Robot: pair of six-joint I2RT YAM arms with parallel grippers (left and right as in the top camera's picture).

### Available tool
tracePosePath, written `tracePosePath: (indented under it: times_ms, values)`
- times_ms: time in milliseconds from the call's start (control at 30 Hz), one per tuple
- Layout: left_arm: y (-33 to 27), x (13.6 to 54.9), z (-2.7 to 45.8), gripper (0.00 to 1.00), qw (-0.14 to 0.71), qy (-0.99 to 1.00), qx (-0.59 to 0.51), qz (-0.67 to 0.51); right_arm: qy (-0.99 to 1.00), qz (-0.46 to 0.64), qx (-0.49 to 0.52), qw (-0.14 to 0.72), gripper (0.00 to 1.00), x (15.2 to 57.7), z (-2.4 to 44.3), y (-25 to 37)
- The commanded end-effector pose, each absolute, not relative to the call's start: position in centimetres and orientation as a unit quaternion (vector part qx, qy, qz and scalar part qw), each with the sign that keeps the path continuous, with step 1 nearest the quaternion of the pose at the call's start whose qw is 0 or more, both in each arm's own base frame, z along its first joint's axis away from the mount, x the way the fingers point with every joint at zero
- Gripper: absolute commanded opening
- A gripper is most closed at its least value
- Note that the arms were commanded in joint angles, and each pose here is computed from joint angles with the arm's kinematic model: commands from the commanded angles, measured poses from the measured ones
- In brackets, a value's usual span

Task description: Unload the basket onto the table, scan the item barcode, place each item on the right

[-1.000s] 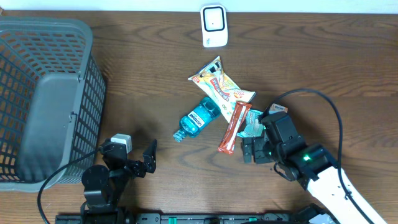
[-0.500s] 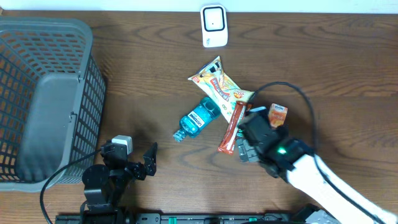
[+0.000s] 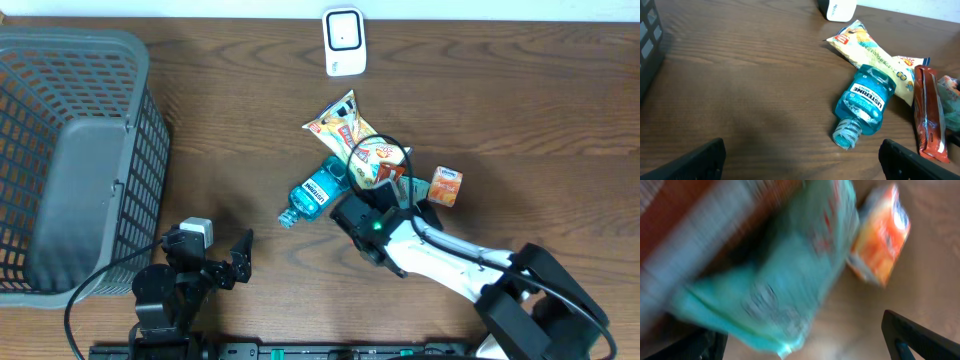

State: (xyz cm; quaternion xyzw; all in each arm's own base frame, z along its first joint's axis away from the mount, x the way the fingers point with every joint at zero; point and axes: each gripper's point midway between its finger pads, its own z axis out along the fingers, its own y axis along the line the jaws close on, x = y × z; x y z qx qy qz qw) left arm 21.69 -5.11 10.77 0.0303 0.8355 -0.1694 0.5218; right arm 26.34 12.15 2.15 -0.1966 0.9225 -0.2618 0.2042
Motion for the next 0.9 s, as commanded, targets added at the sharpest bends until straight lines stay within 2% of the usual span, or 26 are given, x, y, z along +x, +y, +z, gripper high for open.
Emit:
tracePosePath:
  times_ms: [0,167,300,433,667,733,867]
  values:
    - [-5.2,21.3,9.6,0.98,0.504,0.846,0.033,-0.170,0.913,-0.280,-0.191,0.228,0.95,27.5,2.2,12.5]
    - [-5.2,21.3,9.6,0.98,0.504,0.846,0.033,-0.170,0.909,-0.280,-0.190,0.245,0.94,28.3,2.1,13.0]
    - [-5.2,21.3,9.6,0.98,0.504,0.846,0.033,-0.170,0.911,-0.270,-0.181,0.252,0.83,28.7,2.1,13.1]
    - [-5.2,21.3,9.6,0.98,0.504,0.846,0.033,-0.170,0.915,-0.266,-0.167,0.253,0.77,29.3,1.7,12.8]
    - [-5.2,21.3,9.6,0.98,0.504,0.846,0.033,-0.170,0.924,-0.283,-0.167,0.194,0.67,28.7,-1.8,11.0]
    - [-5.2,21.3,9.6,0.98,0.504,0.846,0.033,-0.170,0.919,-0.295,-0.194,0.174,0.53,28.3,-2.6,10.7]
    - [-5.2,21.3,9.6,0.98,0.504,0.846,0.033,-0.170,0.925,-0.281,-0.208,0.150,0.14,27.8,-2.9,11.1]
